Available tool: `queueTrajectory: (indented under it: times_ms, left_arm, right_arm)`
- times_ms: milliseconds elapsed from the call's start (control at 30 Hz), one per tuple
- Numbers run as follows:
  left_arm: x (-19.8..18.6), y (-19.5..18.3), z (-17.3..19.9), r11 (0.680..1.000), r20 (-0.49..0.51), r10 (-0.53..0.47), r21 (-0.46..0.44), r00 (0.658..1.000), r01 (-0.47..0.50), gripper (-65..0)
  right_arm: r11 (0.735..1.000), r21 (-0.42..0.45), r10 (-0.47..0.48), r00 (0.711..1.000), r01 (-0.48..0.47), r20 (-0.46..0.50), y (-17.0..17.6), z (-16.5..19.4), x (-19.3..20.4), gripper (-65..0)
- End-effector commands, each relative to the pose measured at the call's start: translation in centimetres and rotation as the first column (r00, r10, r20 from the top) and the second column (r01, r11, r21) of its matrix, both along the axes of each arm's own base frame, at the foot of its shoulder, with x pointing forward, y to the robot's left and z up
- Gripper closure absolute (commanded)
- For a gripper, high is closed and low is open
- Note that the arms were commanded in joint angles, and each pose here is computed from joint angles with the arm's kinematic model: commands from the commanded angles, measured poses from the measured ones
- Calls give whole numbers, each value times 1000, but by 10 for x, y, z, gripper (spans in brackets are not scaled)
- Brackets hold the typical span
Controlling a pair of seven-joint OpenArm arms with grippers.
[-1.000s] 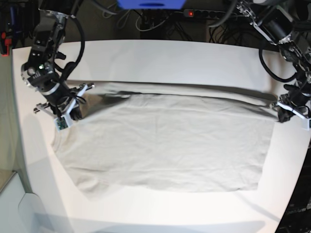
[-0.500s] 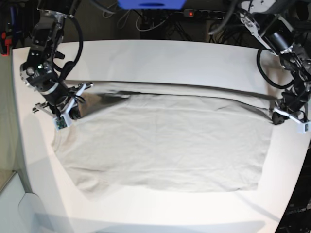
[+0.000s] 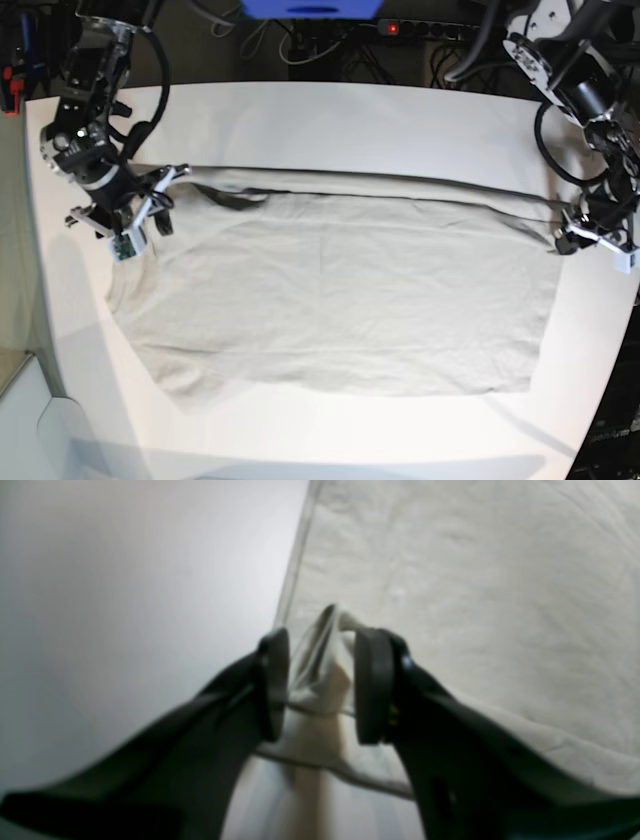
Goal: Layout the t-shirt on the table in an organized manner, then fold the t-shirt properly
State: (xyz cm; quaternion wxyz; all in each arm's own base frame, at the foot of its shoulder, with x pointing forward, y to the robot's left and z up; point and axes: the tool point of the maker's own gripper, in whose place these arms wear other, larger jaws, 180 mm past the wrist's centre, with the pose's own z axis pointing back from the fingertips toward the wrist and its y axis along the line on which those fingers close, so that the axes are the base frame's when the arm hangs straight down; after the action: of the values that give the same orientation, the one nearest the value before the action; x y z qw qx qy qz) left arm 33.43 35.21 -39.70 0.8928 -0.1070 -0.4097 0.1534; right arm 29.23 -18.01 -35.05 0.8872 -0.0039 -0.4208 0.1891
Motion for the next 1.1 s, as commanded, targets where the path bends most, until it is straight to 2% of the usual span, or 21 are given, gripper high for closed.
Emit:
queueTrajectory:
  times_ms: [0, 133, 400, 567, 800, 1067]
  left_arm:
    - [12, 9, 22, 1000, 66, 5, 21, 998, -6, -235]
    - [10, 8, 20, 1000, 59, 4, 16, 998, -5, -269]
    - [2, 9, 25, 998, 121, 30, -58, 992, -23, -449]
    - [-14, 10, 21, 993, 142, 52, -117, 989, -36, -412]
    - [-49, 17, 1, 992, 80, 65, -116, 995, -55, -284]
    - [-53, 22, 1, 990, 123, 99, -108, 987, -86, -271]
  right_arm:
    - [1000, -7, 18, 998, -18, 63, 0, 18, 7, -288]
    - [999, -23, 29, 997, -27, 73, 0, 23, 4, -290]
    - [999, -18, 27, 999, -26, 26, 1, 10, -15, -289]
    - [1000, -11, 24, 1000, -24, 12, 1, 5, -21, -288]
    - [1000, -11, 25, 1000, -25, 12, 1, 5, -21, -287]
    - [1000, -8, 29, 1000, -29, 11, 3, 5, -21, -287]
